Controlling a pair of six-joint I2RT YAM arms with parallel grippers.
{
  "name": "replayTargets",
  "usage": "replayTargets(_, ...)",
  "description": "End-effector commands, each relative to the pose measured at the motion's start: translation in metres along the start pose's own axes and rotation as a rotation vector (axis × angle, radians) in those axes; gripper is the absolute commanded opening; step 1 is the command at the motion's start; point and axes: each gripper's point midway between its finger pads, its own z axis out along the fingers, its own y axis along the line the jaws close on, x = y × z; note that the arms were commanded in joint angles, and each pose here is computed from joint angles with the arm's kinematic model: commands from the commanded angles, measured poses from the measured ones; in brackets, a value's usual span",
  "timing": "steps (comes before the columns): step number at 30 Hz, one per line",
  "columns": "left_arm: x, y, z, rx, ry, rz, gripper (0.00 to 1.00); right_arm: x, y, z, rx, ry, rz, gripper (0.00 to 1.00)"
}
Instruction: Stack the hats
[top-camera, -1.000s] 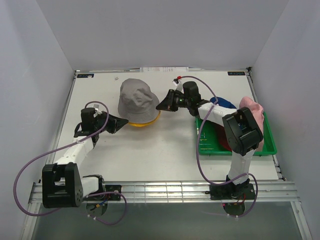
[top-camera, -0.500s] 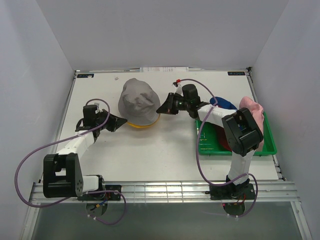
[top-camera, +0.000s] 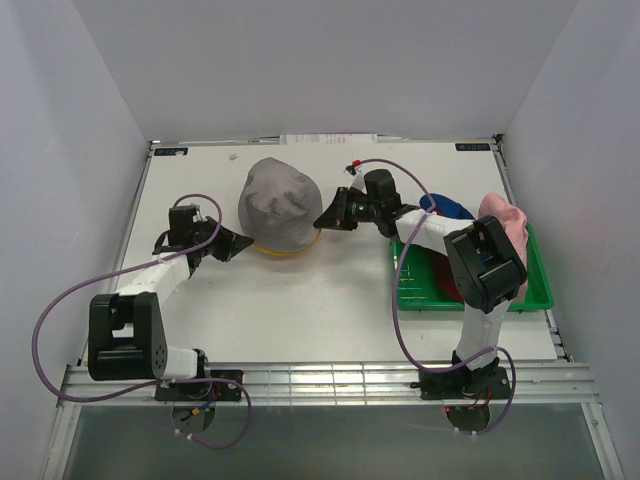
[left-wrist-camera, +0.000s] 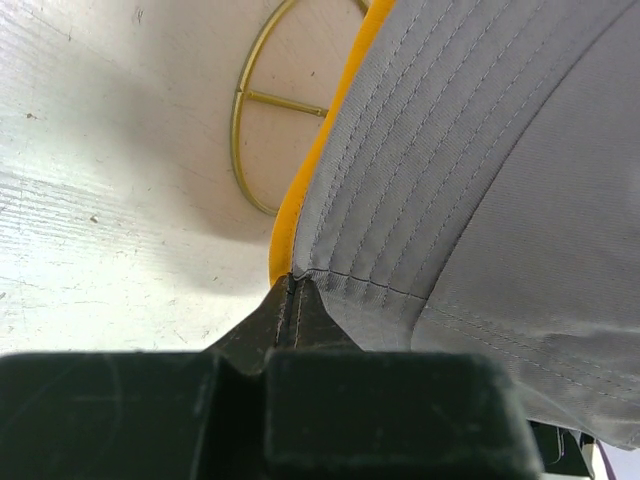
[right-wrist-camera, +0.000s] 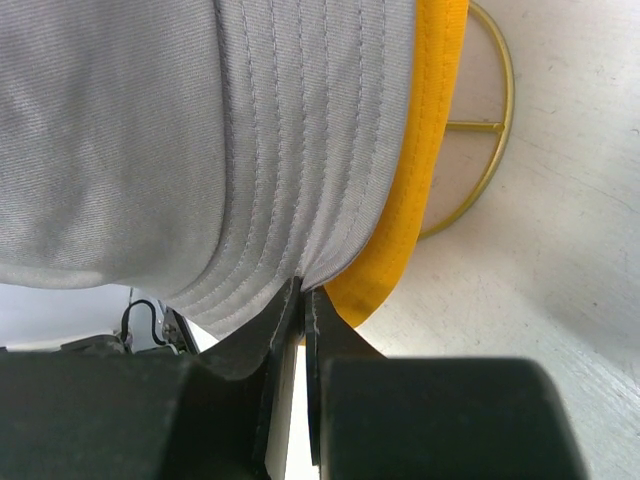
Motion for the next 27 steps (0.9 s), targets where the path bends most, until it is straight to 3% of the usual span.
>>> replayTargets(1, -0.01, 0.011, 0.001, -0.075, -0.042, 0.027, 0.0, 0.01, -0.002, -0.005, 0.016, 0.027, -0.024, 0.09)
replayTargets(15, -0.03, -0.008, -0.006, -0.067, -0.059, 0.097, 0.0, 0.006, 0.001, -0.01, 0.038, 0.034, -0.045, 0.2)
replayTargets(27, -0.037, -0.032, -0.022, -0.014, -0.064, 0.165, 0.38, -0.011, 0.014, -0.019, 0.077, 0.016, -0.08, 0.34)
